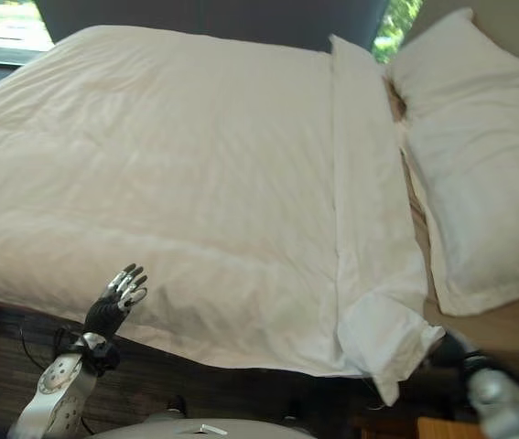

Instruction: Making the bed.

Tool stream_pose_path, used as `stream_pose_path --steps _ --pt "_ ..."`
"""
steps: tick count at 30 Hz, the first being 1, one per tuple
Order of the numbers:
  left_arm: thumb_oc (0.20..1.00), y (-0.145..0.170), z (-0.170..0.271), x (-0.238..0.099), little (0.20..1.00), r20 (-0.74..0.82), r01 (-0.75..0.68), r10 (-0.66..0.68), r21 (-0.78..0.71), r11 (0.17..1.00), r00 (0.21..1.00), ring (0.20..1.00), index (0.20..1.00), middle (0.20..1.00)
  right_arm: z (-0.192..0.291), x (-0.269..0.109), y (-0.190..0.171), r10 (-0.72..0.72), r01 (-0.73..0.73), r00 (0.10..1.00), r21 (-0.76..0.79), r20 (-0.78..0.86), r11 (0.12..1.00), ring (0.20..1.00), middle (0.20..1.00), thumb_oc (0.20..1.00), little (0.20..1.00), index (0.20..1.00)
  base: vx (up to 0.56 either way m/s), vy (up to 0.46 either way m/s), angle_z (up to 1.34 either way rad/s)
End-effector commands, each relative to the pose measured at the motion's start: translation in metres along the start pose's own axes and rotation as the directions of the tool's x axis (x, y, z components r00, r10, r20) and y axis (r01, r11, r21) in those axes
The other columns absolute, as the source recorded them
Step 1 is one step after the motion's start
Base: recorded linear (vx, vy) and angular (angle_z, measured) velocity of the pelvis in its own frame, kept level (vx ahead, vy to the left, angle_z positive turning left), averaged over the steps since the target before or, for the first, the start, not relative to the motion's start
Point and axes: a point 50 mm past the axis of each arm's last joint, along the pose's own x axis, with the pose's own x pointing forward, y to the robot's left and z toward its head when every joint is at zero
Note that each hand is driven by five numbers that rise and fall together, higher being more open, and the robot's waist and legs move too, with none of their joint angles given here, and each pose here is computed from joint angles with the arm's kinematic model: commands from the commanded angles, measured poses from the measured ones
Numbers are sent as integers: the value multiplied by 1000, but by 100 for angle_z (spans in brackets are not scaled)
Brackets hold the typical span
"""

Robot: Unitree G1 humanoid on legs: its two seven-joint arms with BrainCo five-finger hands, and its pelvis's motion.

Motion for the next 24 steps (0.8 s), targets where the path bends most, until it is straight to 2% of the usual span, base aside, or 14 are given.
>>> stream_pose_path --steps 1,4,8,10,11,12,13,16,18,20,21,22,23,24 --pt "1000 4 30 2 1000 170 -10 20 -58 998 985 1000 1000 1000 2 -18 -59 -137 138 990 -10 37 990 1000 1000 1000 1000 1000 6 33 -41" --pt "1000 9 29 -8 1000 171 -29 41 -70 997 984 1000 1000 1000 16 -37 -88 -200 205 975 -34 100 978 1000 1000 1000 1000 1000 13 28 -41" --pt "1000 10 26 -13 1000 164 -42 58 -104 994 985 1000 1000 1000 43 -51 -125 -414 424 884 1 219 906 1000 1000 1000 1000 1000 29 11 -13" --pt "1000 5 27 -8 1000 170 -32 51 -109 994 984 1000 1000 1000 73 -44 -129 -510 483 786 169 350 859 1000 1000 1000 1000 1000 7 -3 -2" --pt "1000 3 28 -4 1000 178 -24 44 -114 993 983 1000 1000 1000 92 -39 -126 -571 448 706 360 419 818 1000 1000 1000 1000 1000 -12 -13 -5" --pt "1000 1 30 -2 1000 184 -17 38 -114 993 982 1000 1000 1000 109 -30 -116 -621 341 640 556 453 758 485 485 485 485 485 -29 -25 -9" --pt "1000 1 34 2 1000 194 -16 37 -108 994 980 1000 1000 1000 122 -17 -105 -662 196 599 719 450 666 200 200 200 200 200 -17 -29 -7" --pt "1000 -2 44 10 1000 215 -8 23 -72 997 976 1000 1000 1000 154 23 -75 -713 -56 617 922 333 383 200 200 200 200 200 5 -37 3" --pt "1000 -8 44 13 1000 223 9 13 -98 995 975 1000 1000 1000 162 40 -64 -747 -219 639 974 182 51 200 200 200 200 200 50 -39 11" --pt "1000 -15 40 15 1000 216 37 -7 -134 990 976 1000 1000 1000 175 52 -52 -745 -387 661 893 93 -231 200 200 200 200 200 34 -27 20" --pt "1000 -14 40 16 1000 218 37 -7 -132 990 976 1000 1000 1000 175 53 -52 -746 -390 660 891 94 -233 200 200 200 200 200 26 -28 17" --pt "1000 -18 39 16 1000 216 55 -21 -151 987 976 1000 1000 1000 180 57 -47 -745 -452 666 806 22 -381 200 200 200 200 200 27 -27 8" --pt "1000 -19 37 16 1000 214 63 -25 -169 984 977 1000 1000 1000 178 60 -42 -735 -459 677 765 -28 -452 200 200 200 200 200 46 -25 9" --pt "1000 -19 37 16 1000 214 64 -27 -167 984 976 1000 1000 1000 178 61 -42 -736 -460 677 763 -30 -454 200 200 200 200 200 74 -54 22"
